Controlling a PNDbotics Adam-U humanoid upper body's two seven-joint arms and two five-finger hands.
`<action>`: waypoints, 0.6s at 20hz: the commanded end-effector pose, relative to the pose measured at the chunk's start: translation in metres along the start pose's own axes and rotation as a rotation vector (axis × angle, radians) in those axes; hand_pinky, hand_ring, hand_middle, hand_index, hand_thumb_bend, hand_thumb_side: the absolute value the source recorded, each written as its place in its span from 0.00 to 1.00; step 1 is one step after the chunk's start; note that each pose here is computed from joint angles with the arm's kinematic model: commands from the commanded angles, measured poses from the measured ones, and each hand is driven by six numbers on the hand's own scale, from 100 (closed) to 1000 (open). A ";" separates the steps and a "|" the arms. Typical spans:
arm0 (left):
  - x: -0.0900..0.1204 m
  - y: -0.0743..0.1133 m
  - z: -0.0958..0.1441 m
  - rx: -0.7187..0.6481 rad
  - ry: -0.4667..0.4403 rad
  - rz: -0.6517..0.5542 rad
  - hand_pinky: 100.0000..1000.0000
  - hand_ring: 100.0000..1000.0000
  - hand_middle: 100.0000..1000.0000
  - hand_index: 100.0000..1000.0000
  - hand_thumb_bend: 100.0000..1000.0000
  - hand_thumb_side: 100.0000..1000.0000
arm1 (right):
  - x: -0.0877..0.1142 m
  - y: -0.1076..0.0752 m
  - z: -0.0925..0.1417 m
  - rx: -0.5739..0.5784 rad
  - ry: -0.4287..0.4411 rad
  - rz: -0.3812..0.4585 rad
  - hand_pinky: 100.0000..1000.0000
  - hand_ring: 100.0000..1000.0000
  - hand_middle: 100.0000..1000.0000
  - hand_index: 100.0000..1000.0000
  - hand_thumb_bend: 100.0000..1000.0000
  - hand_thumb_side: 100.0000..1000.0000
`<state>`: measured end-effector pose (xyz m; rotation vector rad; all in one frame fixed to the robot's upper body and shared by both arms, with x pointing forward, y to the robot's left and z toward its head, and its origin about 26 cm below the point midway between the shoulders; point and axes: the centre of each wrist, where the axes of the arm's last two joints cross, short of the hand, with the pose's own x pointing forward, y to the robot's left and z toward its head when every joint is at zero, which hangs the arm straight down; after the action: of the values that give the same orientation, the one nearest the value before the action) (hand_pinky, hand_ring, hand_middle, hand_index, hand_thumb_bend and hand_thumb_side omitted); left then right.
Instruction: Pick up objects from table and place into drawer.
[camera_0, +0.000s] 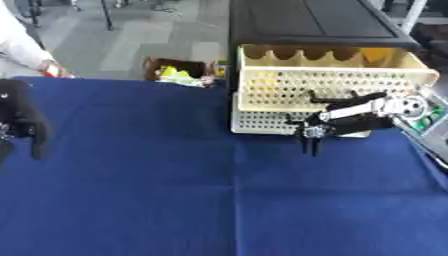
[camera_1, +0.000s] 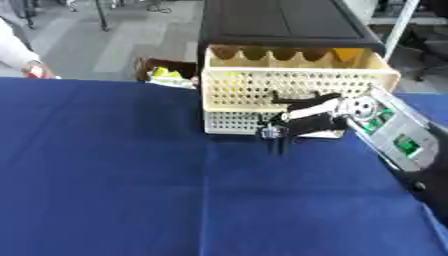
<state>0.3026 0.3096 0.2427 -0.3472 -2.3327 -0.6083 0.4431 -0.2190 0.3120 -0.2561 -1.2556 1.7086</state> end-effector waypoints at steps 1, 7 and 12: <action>0.008 0.002 -0.002 -0.014 -0.015 -0.027 0.21 0.44 0.43 0.72 0.00 0.78 | 0.000 -0.016 0.009 -0.051 0.013 0.006 0.83 0.64 0.60 0.85 0.00 1.00; 0.007 0.001 -0.001 -0.016 -0.014 -0.026 0.21 0.44 0.43 0.72 0.00 0.79 | -0.006 -0.024 -0.001 -0.066 0.036 -0.022 0.82 0.63 0.58 0.84 0.00 1.00; 0.007 0.001 -0.001 -0.016 -0.018 -0.024 0.21 0.44 0.43 0.72 0.00 0.78 | -0.010 -0.027 -0.010 -0.071 0.039 -0.037 0.82 0.62 0.57 0.84 0.00 1.00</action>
<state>0.3030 0.3081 0.2407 -0.3577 -2.3282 -0.6151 0.4701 -0.2171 0.3103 -0.2683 -1.2556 1.6289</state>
